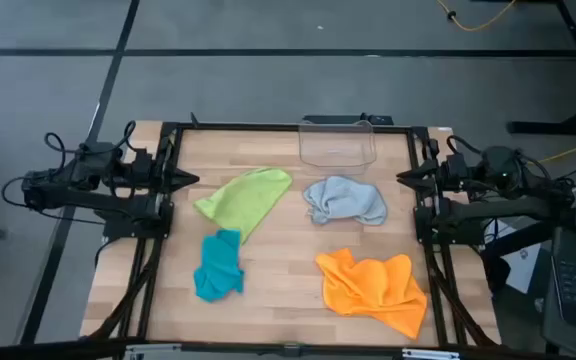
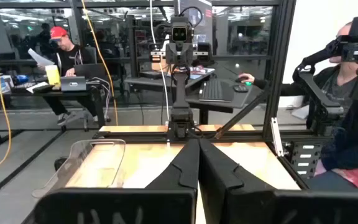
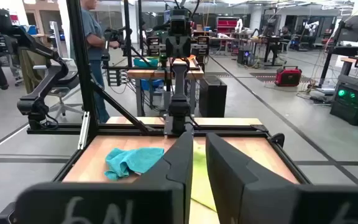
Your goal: Fold microfiber towels
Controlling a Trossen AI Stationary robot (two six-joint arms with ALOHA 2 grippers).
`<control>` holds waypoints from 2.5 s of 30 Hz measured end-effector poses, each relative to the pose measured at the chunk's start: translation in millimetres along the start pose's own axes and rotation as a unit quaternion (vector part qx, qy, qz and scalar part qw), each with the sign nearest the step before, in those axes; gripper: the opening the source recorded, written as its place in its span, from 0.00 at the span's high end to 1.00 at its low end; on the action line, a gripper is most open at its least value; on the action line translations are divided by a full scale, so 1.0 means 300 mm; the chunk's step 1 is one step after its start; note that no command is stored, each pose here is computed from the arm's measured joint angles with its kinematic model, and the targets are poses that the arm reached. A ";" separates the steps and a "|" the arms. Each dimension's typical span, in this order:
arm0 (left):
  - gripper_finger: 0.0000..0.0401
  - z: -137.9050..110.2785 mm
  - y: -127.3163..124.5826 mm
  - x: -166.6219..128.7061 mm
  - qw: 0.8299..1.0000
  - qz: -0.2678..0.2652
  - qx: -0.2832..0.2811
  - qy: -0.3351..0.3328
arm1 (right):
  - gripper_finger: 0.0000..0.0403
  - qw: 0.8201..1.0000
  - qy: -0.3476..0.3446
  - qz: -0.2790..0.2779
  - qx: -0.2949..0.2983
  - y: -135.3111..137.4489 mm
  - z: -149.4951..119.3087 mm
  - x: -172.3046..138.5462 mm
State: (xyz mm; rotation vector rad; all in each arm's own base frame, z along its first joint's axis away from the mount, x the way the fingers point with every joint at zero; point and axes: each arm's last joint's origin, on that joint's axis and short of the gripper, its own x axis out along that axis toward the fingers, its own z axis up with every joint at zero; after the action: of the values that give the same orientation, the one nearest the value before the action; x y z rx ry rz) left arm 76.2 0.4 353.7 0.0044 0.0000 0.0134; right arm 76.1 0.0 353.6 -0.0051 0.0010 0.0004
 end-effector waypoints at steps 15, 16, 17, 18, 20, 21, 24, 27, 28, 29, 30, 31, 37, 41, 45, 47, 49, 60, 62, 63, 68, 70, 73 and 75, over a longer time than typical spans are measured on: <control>1.00 0.000 0.000 0.000 1.000 0.000 0.000 0.000 | 0.88 1.000 0.000 0.000 0.000 0.000 0.000 0.000; 1.00 0.000 0.000 0.000 1.000 0.000 0.000 0.000 | 0.88 1.000 0.000 0.000 0.000 0.000 0.000 0.000; 1.00 0.000 0.000 0.000 1.000 0.000 0.000 0.000 | 0.88 1.000 0.000 0.000 0.000 0.000 0.000 0.000; 1.00 0.000 0.000 0.000 1.000 0.000 0.000 0.000 | 0.88 1.000 0.000 0.000 0.000 0.000 0.000 0.000; 1.00 0.000 0.000 0.000 1.000 0.000 0.000 0.000 | 0.88 1.000 0.000 0.000 0.000 0.000 0.000 0.000; 1.00 0.000 0.000 0.000 1.000 0.000 0.000 0.000 | 0.88 1.000 0.000 0.000 0.000 0.000 0.000 0.000; 1.00 0.000 0.000 0.000 1.000 0.000 0.000 0.000 | 0.88 1.000 0.000 0.000 0.000 0.000 0.000 0.000; 1.00 0.000 0.000 0.000 1.000 0.000 0.000 0.000 | 0.88 1.000 0.000 0.000 0.000 0.000 0.000 0.000; 1.00 0.000 0.000 0.000 1.000 0.000 0.000 0.000 | 0.88 1.000 0.000 0.000 0.000 0.000 0.000 0.000; 1.00 0.000 0.000 0.000 1.000 0.000 0.000 0.000 | 0.88 1.000 0.000 0.000 0.000 0.000 0.000 0.000; 1.00 0.000 0.000 0.000 1.000 0.000 0.000 0.000 | 0.88 1.000 0.000 0.000 0.000 0.000 0.000 0.000; 1.00 0.000 0.000 0.000 1.000 0.000 0.000 0.000 | 0.88 1.000 0.000 0.000 0.000 0.000 0.000 0.000; 1.00 0.000 0.000 0.000 1.000 0.000 0.000 0.000 | 0.88 1.000 -0.003 0.000 0.000 0.000 0.002 0.000; 1.00 0.000 0.000 0.000 1.000 0.000 0.000 0.000 | 0.88 1.000 -0.030 0.000 -0.001 0.000 0.020 -0.001; 1.00 0.000 0.000 0.000 1.000 0.000 0.000 0.000 | 0.88 0.998 -0.064 -0.003 0.000 -0.001 0.041 -0.003; 1.00 0.000 0.000 0.000 1.000 0.000 0.000 0.000 | 0.88 0.997 -0.076 -0.004 0.000 -0.001 0.049 -0.004; 1.00 0.000 0.000 0.000 1.000 0.000 0.000 0.000 | 0.88 0.997 -0.079 -0.003 0.014 -0.001 0.051 -0.004; 1.00 0.005 0.000 0.000 0.999 0.002 0.041 -0.007 | 0.88 0.993 -0.119 -0.009 -0.026 -0.002 0.079 0.011; 1.00 0.008 0.000 0.000 0.999 0.002 0.042 -0.013 | 0.88 0.993 -0.117 -0.010 -0.029 -0.002 0.080 0.020; 1.00 0.011 0.000 0.000 0.999 0.002 0.041 -0.018 | 0.88 0.993 -0.114 -0.010 -0.029 -0.002 0.079 0.028; 1.00 0.017 0.000 0.000 1.000 0.002 0.012 -0.027 | 0.88 0.995 -0.090 -0.021 -0.025 -0.004 0.067 0.071; 1.00 0.019 0.000 0.000 0.999 0.002 0.019 -0.030 | 0.88 0.996 -0.079 -0.024 -0.022 -0.005 0.061 0.088; 1.00 0.022 0.000 -0.001 0.999 0.003 0.035 -0.034 | 0.88 0.997 -0.067 -0.037 0.001 -0.008 0.054 0.109; 1.00 0.022 0.000 -0.001 0.999 0.003 0.034 -0.034 | 0.87 0.997 -0.057 -0.056 -0.006 -0.011 0.048 0.125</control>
State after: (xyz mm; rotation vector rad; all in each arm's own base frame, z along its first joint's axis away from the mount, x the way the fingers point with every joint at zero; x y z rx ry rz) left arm 76.0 0.4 360.2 0.0721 -0.0678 0.0189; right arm 113.8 -3.3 368.1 -0.0172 -0.1132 -0.1114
